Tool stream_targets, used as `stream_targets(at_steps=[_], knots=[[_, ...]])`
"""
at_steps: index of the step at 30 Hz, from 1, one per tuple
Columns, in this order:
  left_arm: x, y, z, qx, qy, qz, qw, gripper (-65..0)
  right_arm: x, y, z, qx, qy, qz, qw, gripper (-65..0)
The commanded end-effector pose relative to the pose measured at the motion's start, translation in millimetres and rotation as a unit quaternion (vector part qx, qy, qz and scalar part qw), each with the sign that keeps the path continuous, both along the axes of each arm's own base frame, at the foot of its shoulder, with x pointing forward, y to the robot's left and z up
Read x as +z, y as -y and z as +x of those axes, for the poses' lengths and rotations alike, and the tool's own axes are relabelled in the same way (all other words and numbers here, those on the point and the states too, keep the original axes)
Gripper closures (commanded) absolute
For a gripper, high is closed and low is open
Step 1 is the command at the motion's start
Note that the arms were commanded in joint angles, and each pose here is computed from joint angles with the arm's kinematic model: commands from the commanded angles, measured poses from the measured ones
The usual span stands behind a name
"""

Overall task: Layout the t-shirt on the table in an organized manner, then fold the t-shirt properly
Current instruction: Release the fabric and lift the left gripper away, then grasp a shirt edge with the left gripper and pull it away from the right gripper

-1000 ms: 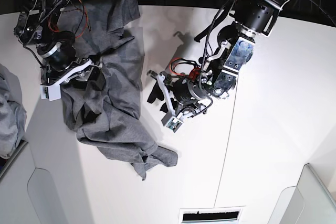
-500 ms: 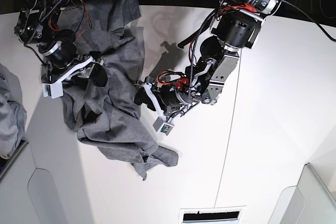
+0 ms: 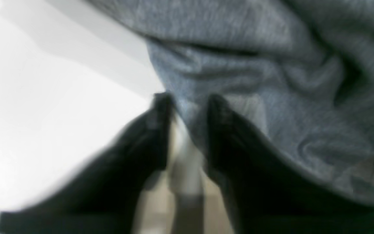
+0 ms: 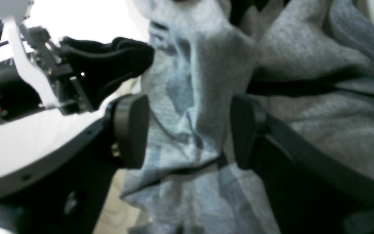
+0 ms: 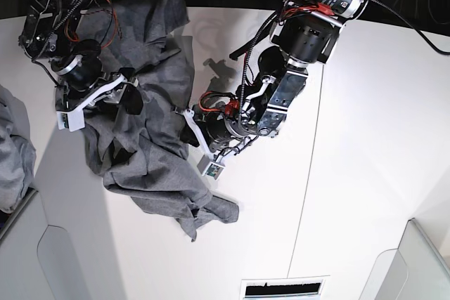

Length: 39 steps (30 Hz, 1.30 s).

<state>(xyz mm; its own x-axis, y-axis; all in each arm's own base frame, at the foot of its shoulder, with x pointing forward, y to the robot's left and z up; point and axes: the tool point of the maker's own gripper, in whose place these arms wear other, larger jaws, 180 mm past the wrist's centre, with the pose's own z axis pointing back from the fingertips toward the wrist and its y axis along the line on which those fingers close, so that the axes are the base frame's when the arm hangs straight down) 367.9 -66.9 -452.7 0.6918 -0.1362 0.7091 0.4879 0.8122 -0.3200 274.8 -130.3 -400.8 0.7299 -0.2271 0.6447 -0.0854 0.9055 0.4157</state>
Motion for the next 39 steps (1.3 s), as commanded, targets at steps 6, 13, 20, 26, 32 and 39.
stream_targets(at_steps=[6, 13, 20, 26, 32, 39], knots=[[19, 14, 6, -0.05, 0.029, -0.008, 0.998, 0.0, 0, 9, 6, -0.005, 0.009, -0.026, 0.9996, -38.8], [68, 3, 29, -0.031, 0.045, -0.073, 0.996, 0.0, -6, 11, 5, -0.01, 0.007, -0.027, 0.9996, -38.8], [107, -58, 49, -0.01, 0.088, -0.074, 0.993, 0.0, -5, 13, 6, -0.012, 0.011, -0.03, 0.9994, -38.8], [123, -107, 50, -0.007, 0.106, -0.041, 0.994, 0.0, -16, 49, 6, -0.053, -0.006, -0.083, 0.9951, -38.8], [130, -147, 35, -0.009, 0.117, -0.01, 0.993, 0.0, -52, 52, -6, -0.065, -0.041, -0.066, 0.9949, -33.4], [125, -148, 25, -0.016, 0.112, -0.011, 0.994, 0.0, -20, 50, 10, -0.053, 0.011, -0.041, 0.9977, 0.0]])
